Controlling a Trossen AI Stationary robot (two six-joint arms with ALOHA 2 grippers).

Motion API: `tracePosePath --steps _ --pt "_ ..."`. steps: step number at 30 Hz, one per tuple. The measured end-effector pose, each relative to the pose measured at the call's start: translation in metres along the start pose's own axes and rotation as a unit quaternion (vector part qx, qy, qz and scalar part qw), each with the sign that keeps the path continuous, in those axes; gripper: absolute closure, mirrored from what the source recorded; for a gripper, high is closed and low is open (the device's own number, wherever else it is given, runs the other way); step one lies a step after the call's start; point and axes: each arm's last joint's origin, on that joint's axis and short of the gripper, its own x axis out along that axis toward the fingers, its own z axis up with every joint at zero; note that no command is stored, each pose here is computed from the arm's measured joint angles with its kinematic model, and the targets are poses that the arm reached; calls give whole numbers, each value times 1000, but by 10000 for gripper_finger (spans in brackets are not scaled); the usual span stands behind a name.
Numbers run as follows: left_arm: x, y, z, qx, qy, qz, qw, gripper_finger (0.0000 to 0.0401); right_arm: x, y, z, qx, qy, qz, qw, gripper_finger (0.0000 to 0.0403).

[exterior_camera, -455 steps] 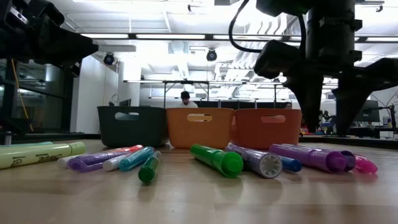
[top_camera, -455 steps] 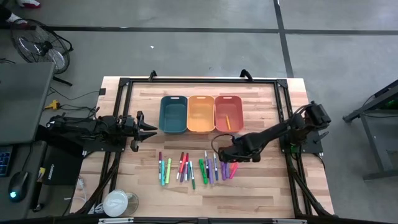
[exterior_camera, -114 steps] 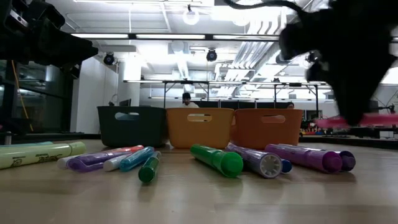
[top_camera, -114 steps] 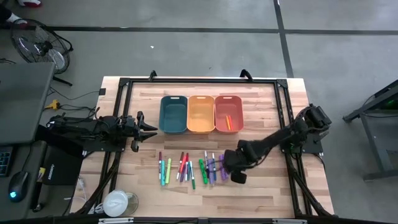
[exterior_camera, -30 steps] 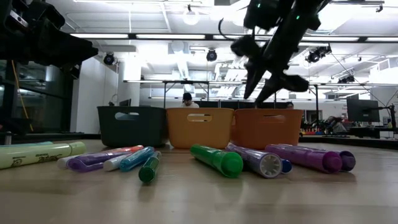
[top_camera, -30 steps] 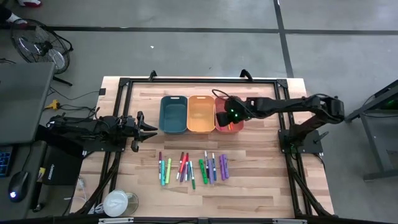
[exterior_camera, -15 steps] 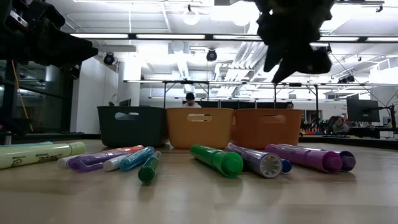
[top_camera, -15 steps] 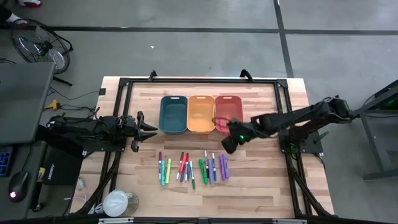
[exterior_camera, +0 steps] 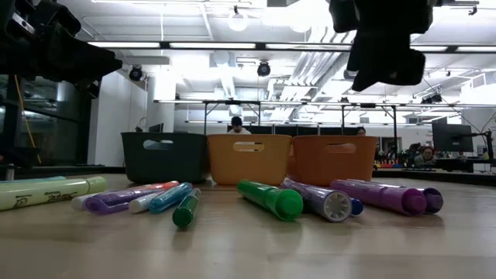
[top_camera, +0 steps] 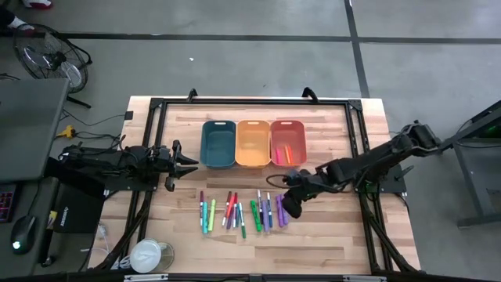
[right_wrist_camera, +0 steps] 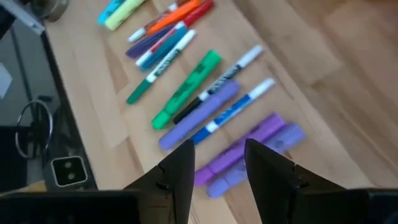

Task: Pick & Place Markers
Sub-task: Put the light violet highlighter pen into the yellow bin

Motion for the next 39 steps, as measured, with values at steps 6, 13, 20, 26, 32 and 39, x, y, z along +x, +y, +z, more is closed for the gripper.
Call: tracePosePath --steps 6,13,20,26,32,39 --pt "0 0 0 0 0 0 1000 307 20 14 13 29 17 -27 999 274" --pt "0 0 0 0 0 0 1000 307 28 24 38 177 39 -181 967 274" --pt "0 0 0 0 0 0 1000 307 40 39 39 230 69 -313 919 274" --pt "0 0 0 0 0 0 1000 307 65 49 26 267 111 -312 905 270" --pt "0 0 0 0 0 0 1000 307 78 41 14 299 131 -324 888 266" --pt "0 0 0 0 0 0 1000 307 91 32 9 312 139 -300 891 266"
